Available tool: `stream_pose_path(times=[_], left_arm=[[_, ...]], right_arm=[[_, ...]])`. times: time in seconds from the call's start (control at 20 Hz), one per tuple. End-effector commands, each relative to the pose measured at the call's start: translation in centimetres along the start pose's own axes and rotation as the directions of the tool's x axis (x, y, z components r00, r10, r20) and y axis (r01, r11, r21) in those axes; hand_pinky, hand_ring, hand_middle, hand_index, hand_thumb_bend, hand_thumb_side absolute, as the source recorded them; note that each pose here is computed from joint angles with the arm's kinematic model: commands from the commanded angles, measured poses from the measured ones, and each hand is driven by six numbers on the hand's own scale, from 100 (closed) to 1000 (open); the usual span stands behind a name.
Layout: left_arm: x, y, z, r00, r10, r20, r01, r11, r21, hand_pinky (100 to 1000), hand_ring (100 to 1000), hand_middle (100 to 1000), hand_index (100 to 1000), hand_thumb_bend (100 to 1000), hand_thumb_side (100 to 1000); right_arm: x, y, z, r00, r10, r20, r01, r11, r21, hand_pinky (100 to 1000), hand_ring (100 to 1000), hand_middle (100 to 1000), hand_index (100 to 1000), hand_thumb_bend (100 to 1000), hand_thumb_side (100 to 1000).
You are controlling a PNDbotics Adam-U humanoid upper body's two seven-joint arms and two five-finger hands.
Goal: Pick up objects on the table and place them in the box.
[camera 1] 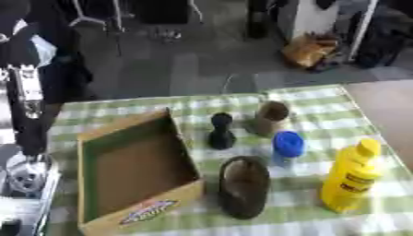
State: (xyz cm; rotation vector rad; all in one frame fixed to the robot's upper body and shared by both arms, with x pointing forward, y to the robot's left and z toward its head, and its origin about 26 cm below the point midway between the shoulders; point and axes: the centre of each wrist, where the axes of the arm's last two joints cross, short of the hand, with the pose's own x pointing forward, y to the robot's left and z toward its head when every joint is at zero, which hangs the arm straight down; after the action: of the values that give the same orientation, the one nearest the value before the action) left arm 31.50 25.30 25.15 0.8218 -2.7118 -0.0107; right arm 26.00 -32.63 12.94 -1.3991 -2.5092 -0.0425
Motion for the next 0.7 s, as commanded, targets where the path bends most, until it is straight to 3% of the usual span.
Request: stream_pose_path(times=[0.05, 0.45, 0.7], left_arm=[[0.45, 0.29, -0.43, 1.0, -0.002, 0.025, 0.002, 1.0, 0.011, 897, 962, 929, 907, 133, 1000], [0.44, 0.32, -0.44, 1.0, -0.002, 0.022, 0.002, 1.0, 0.012, 896, 966, 930, 907, 132, 1000], [0.47, 0.26, -0.44, 1.0, 0.003, 0.022, -0.003, 1.0, 0.01, 896, 967, 930, 906, 132, 1000]], right_arm=[[0.14, -0.01, -0.49, 1.0, -0.014, 0.021, 0.014, 1.0, -0.015, 909, 1000, 940, 1000, 434, 1000], [0.28, 0.15, -0.42, 1.0, -0.018, 0.015, 0.018, 1.0, -0.008, 910, 1000, 940, 1000, 439, 1000], [0.74, 0.44, 0.43, 1.0, -0.026, -0.005, 0.026, 0.999, 0.041, 927, 1000, 942, 1000, 543, 1000]])
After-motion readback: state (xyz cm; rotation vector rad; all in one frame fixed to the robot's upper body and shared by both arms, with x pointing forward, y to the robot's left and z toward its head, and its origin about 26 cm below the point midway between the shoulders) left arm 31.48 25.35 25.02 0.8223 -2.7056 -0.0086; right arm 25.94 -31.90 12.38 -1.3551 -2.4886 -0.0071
